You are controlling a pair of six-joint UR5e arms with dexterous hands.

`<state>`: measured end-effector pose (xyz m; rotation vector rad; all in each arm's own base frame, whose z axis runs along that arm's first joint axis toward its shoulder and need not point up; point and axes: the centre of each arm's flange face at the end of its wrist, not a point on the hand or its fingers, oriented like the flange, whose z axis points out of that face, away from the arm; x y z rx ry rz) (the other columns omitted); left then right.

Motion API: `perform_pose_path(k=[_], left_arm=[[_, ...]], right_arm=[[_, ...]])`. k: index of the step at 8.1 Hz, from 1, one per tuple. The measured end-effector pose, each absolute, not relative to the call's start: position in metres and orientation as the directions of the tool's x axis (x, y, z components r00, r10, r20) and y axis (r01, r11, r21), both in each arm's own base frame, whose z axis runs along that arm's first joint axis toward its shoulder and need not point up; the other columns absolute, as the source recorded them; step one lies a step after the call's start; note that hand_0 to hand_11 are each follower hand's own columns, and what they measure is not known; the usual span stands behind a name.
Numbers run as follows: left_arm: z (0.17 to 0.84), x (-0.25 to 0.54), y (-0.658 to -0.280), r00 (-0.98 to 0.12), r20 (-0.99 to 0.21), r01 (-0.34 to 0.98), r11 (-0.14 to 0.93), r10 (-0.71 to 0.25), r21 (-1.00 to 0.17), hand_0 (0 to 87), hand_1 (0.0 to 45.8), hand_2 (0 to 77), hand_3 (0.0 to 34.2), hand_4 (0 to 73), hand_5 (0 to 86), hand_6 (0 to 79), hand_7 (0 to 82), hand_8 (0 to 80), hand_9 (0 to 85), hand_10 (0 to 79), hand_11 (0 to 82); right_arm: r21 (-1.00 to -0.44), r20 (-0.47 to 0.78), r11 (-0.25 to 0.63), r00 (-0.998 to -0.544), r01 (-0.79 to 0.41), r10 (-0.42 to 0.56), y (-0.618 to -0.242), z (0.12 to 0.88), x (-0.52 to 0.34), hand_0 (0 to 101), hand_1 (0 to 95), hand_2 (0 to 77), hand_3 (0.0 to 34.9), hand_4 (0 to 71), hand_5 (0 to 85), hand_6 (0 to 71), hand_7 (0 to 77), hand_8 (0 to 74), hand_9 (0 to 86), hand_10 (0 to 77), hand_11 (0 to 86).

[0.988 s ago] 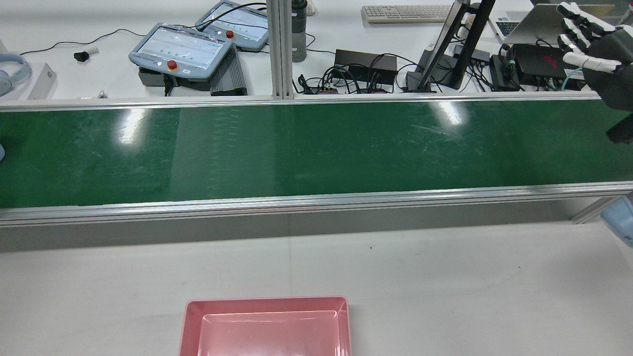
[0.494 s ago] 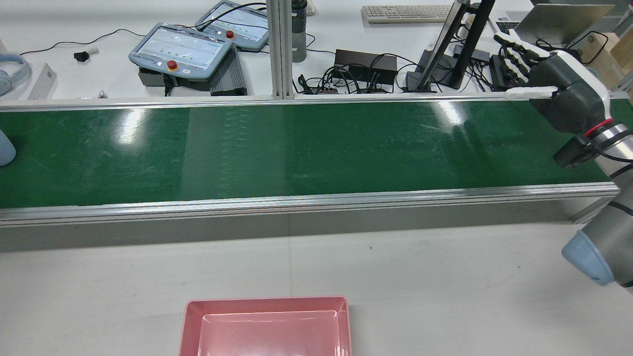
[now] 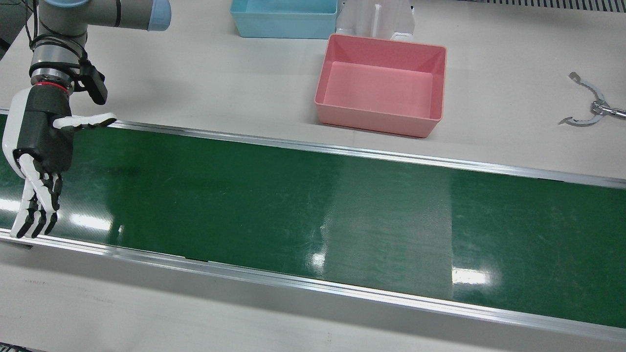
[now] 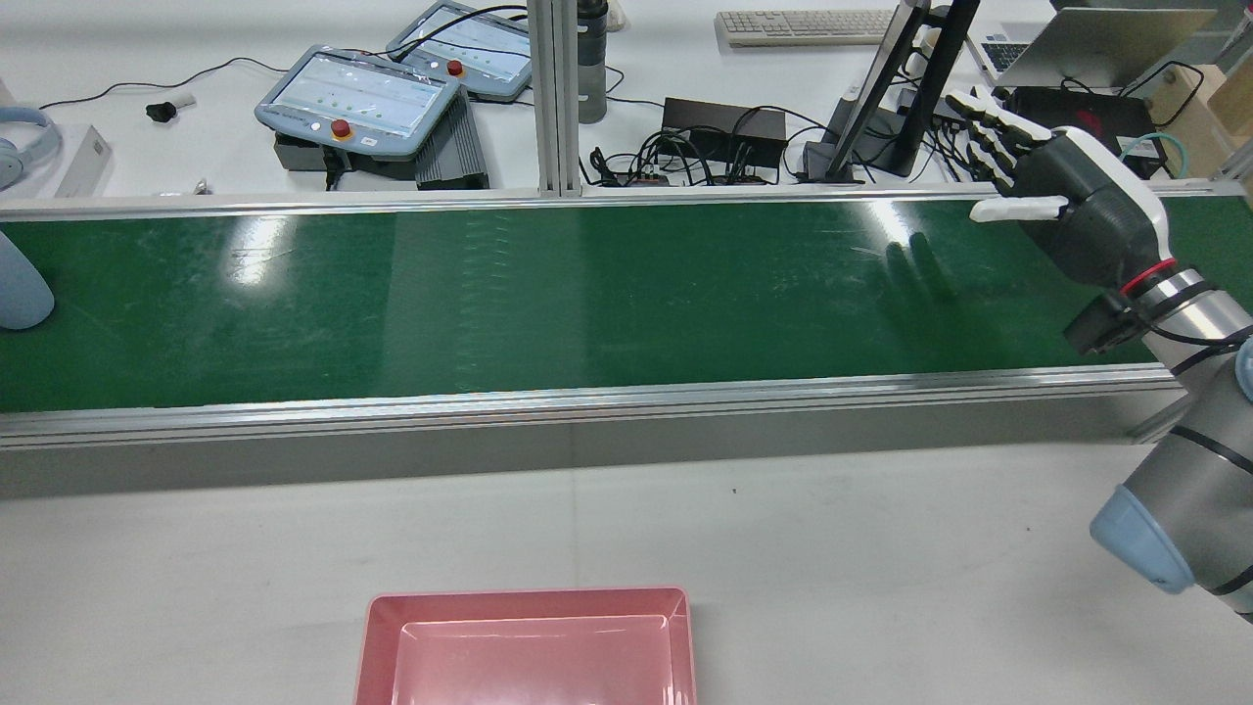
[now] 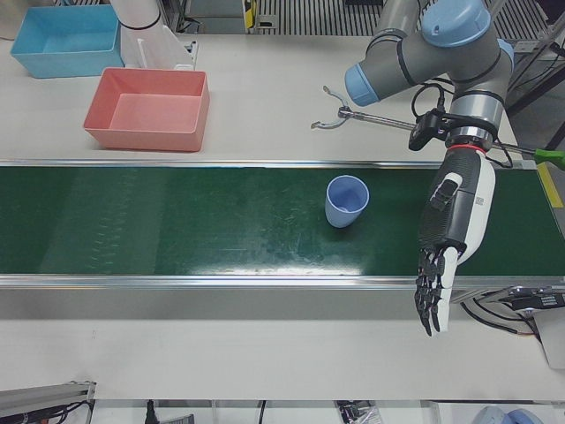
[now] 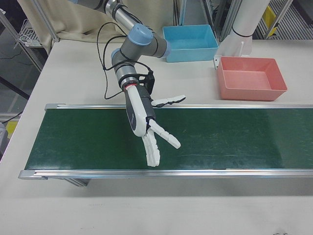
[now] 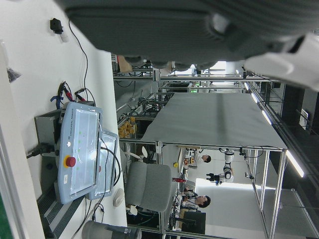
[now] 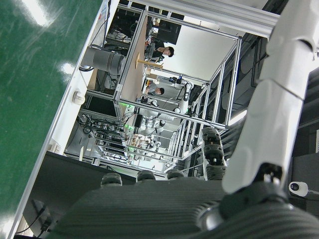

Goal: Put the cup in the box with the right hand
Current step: 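Swing the right hand in over the far end of the belt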

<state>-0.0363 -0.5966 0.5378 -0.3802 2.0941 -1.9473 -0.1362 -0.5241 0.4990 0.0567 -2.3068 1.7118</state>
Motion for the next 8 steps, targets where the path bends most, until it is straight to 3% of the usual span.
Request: perform_pose_path(k=[7, 8], left_arm=[[0.537, -0.036, -0.597, -0.933, -0.009, -0.017, 0.07, -0.359, -0.997, 0.0, 0.5, 0.5, 0.0, 0.0, 0.0, 0.0, 0.0, 0.0, 0.0, 0.0, 0.0], [0.537, -0.036, -0.597, -0.933, -0.009, -0.017, 0.071, -0.359, -0.997, 0.0, 0.5, 0.5, 0.0, 0.0, 0.0, 0.0, 0.0, 0.0, 0.0, 0.0, 0.0]], right_arm=[[-0.939, 0.223, 0.285, -0.971, -0.191, 0.084, -0.533, 0.497, -0.133, 51, 20.2, 2.2, 10.9, 0.0, 5.5, 0.0, 1.1, 0.5, 0.5, 0.5, 1.1], [-0.94, 0.223, 0.282, -0.972, -0.192, 0.08, -0.534, 0.497, -0.132, 51, 20.2, 2.2, 10.8, 0.0, 5.5, 2.7, 1.1, 0.5, 0.5, 0.5, 1.1]])
